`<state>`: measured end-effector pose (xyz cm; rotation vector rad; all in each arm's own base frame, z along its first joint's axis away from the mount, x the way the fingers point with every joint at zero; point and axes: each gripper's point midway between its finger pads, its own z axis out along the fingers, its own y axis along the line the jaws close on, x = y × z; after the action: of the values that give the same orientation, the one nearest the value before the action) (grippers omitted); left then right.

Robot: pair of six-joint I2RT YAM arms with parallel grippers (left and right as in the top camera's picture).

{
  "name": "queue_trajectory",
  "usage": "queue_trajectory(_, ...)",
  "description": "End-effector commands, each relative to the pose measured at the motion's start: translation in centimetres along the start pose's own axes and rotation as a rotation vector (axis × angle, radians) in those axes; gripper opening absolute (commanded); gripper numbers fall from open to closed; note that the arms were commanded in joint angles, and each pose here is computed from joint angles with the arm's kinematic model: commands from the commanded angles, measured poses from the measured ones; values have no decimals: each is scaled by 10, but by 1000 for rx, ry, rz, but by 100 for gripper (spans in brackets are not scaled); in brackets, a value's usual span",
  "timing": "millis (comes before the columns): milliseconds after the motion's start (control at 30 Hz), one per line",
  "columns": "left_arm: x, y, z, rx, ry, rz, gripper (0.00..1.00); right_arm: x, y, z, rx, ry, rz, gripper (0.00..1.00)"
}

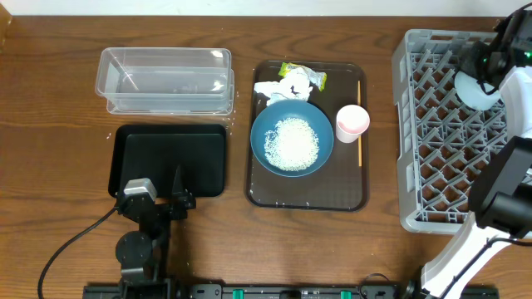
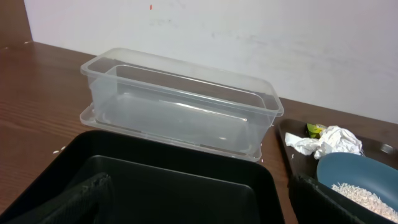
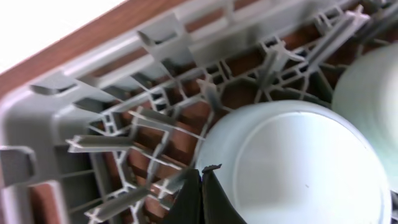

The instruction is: Sort waste into correct bins and load items into the dishwasher rack

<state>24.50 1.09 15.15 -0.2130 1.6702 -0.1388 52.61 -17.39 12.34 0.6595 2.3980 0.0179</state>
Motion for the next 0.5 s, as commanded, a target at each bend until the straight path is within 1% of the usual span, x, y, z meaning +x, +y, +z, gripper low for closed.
queue_trajectory(0, 16, 2, 1, 1, 52, 15, 92, 9, -9, 10, 63, 22, -1, 1)
queue_trajectory(333, 16, 2, 1, 1, 52, 15, 92, -4, -3, 0, 35, -22, 29, 1)
queue_trajectory(467, 16, 2, 1, 1, 52, 15, 92, 2, -8, 2, 60, -3, 27, 1)
